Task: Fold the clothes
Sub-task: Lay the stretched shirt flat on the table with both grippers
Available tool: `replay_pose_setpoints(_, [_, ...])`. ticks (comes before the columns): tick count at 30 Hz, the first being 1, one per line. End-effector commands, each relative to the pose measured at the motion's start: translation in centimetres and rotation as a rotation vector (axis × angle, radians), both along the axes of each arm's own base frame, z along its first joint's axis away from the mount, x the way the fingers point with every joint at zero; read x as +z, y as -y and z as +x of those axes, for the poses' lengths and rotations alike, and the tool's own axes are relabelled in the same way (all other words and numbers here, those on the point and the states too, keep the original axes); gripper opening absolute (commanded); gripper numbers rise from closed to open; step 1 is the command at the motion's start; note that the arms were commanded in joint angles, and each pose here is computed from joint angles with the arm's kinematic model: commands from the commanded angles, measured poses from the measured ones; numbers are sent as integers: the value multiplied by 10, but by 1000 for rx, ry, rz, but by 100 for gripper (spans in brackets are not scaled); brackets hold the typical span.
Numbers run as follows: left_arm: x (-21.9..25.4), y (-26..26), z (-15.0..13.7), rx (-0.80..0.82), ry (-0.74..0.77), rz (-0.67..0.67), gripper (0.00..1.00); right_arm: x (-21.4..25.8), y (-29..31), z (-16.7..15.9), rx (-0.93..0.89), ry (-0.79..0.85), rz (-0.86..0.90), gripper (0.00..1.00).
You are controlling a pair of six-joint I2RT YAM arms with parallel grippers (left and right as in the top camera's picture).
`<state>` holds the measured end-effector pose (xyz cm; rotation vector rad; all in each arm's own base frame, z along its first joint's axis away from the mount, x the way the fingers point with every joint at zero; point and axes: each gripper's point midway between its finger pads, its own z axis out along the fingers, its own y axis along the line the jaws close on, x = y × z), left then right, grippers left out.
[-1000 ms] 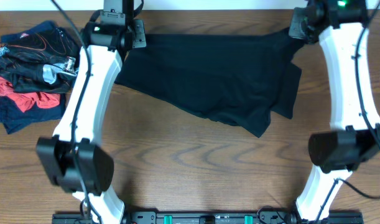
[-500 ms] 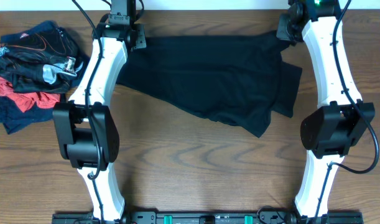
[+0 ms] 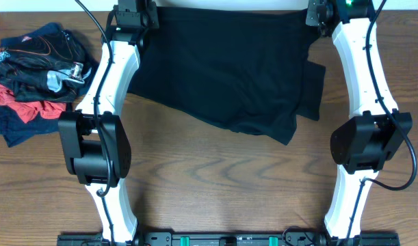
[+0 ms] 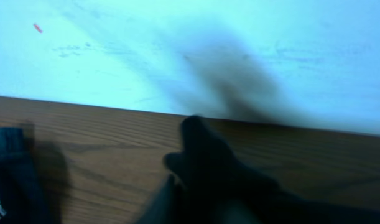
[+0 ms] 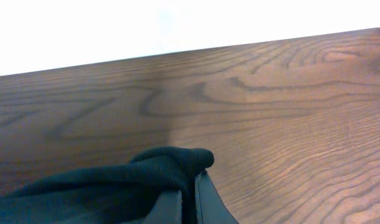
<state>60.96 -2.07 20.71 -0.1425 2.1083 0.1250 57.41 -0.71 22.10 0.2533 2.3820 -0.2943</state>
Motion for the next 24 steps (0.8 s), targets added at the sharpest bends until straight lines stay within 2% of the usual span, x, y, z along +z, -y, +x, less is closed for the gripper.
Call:
replay_pose_setpoints(1, [3,-14,2,41,11,31,39,13,13,2,-23,32,-50,5])
replay_pose_setpoints(2, [3,-14,2,41,10,31,56,15,14,3,-25,39,-51,10])
replay_pose_setpoints(3, [3,-14,2,41,10,31,66,16,15,4,-27,46,-52,22])
replay_pose_setpoints(4, [3,-14,2,42,11,30,75,17,15,5,-29,53,-51,54])
replay_pose_setpoints(5, [3,-14,2,42,11,30,90,17,16,6,-30,56,-50,93])
replay_pose_setpoints(6, [3,-14,2,42,10,30,98,17,17,6,-32,55,-51,99])
replay_pose_setpoints(13, [-1,-14,0,42,-6,32,98,17,20,4,-37,49,-51,99])
replay_pose_setpoints(16, [-9,-15,-6,46,-48,30,98,9,21,-7,-45,-4,-41,99])
replay_pose_setpoints(20, [-32,-17,-24,67,-162,11,98,-15,13,-39,-97,-146,16,99])
replay_pose_setpoints(24, [-63,-16,-56,62,-346,9,98,-40,-20,-77,-18,-342,126,99])
